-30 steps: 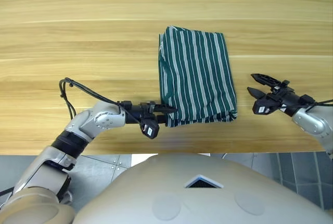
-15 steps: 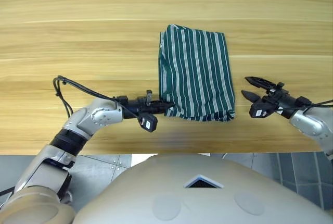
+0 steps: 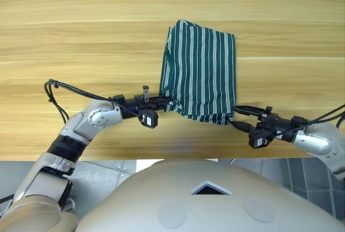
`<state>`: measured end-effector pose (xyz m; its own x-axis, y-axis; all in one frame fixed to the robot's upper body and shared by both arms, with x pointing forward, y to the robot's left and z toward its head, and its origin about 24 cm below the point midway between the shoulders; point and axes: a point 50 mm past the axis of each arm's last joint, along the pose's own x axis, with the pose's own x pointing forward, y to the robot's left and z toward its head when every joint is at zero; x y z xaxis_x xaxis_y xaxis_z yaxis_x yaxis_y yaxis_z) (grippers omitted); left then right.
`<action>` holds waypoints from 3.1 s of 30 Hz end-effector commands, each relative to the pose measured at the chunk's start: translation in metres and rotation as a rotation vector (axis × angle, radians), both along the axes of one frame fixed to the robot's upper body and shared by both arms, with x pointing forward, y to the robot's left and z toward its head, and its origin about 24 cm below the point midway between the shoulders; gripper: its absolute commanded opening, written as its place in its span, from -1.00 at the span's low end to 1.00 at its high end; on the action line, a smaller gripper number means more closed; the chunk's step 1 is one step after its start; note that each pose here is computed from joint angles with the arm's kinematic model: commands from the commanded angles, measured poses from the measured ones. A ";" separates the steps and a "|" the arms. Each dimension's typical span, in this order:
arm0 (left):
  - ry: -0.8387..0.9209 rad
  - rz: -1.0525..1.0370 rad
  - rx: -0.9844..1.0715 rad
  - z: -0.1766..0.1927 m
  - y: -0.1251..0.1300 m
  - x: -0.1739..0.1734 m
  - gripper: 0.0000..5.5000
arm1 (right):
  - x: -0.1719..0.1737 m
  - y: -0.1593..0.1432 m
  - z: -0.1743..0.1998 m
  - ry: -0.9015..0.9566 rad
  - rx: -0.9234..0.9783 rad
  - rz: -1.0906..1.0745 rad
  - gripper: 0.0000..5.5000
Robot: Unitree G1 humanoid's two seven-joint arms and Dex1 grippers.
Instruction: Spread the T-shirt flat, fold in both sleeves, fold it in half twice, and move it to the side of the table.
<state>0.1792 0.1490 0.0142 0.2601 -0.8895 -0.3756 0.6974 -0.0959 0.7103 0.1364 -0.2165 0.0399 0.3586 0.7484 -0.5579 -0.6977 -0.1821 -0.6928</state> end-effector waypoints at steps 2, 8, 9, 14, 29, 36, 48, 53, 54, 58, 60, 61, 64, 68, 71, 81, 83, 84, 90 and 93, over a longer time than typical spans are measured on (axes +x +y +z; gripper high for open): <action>0.066 0.004 0.069 -0.017 0.000 -0.006 -0.98 | 0.010 0.005 -0.006 -0.005 -0.019 0.019 0.02; 0.070 0.008 0.067 -0.019 -0.001 -0.006 -0.98 | 0.010 0.002 -0.006 -0.006 -0.022 0.014 0.02; 0.070 0.015 0.068 -0.019 0.000 -0.006 -0.98 | 0.009 0.000 -0.005 -0.005 -0.026 0.011 0.02; 0.061 0.062 0.072 -0.018 0.009 -0.004 -0.98 | 0.004 -0.008 -0.003 -0.003 -0.036 -0.004 -0.26; 0.105 0.060 0.055 -0.020 0.009 -0.019 -0.98 | 0.015 0.005 0.002 -0.061 0.063 -0.023 -0.92; 0.187 0.035 0.017 -0.015 0.003 -0.051 -0.98 | -0.004 0.012 0.002 0.017 0.101 -0.001 -0.92; 0.180 0.318 -0.113 0.009 0.036 -0.049 -0.98 | 0.006 -0.011 0.032 -0.069 0.188 -0.221 -0.92; 0.130 0.402 -0.180 0.006 0.027 -0.023 -0.98 | 0.024 0.003 0.035 -0.128 0.282 -0.230 -0.92; 0.114 0.406 -0.195 0.007 0.024 -0.019 -0.98 | 0.027 0.006 0.036 -0.140 0.298 -0.233 -0.92; 0.073 0.429 -0.245 0.013 0.019 -0.003 -0.98 | 0.040 0.011 0.037 -0.192 0.326 -0.262 -0.92; 0.059 0.457 -0.248 0.013 0.017 0.007 -0.98 | 0.047 0.014 0.036 -0.215 0.331 -0.273 -0.92; 0.050 0.470 -0.246 0.012 0.017 0.011 -0.98 | 0.051 0.015 0.036 -0.228 0.334 -0.280 -0.92; 0.021 0.503 -0.257 0.013 0.015 0.024 -0.98 | 0.064 0.017 0.033 -0.269 0.329 -0.309 -0.92; -0.030 0.511 -0.273 0.021 0.012 0.040 -0.98 | 0.090 0.018 0.025 -0.321 0.301 -0.371 -0.92; -0.039 0.557 -0.271 0.018 0.014 0.057 -0.98 | 0.106 0.022 0.022 -0.344 0.293 -0.404 -0.92; -0.038 0.596 -0.269 0.015 0.010 0.086 -0.98 | 0.139 0.030 0.008 -0.363 0.293 -0.484 -0.92; -0.033 0.597 -0.259 0.012 0.009 0.090 -0.98 | 0.142 0.031 0.006 -0.365 0.290 -0.488 -0.92; -0.030 0.598 -0.255 0.011 0.008 0.092 -0.98 | 0.144 0.033 0.005 -0.364 0.286 -0.488 -0.92; 0.008 0.618 -0.248 0.005 0.004 0.106 -0.98 | 0.155 0.038 -0.004 -0.370 0.265 -0.499 -0.79; 0.026 0.648 -0.266 0.004 0.004 0.114 -0.83 | 0.164 0.041 -0.007 -0.376 0.260 -0.513 -0.64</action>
<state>0.2849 0.1522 0.0155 0.7501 -0.6352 -0.1840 0.5823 0.5025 0.6391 0.2903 -0.1775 0.0291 0.8278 0.5364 -0.1645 -0.3781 0.3168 -0.8699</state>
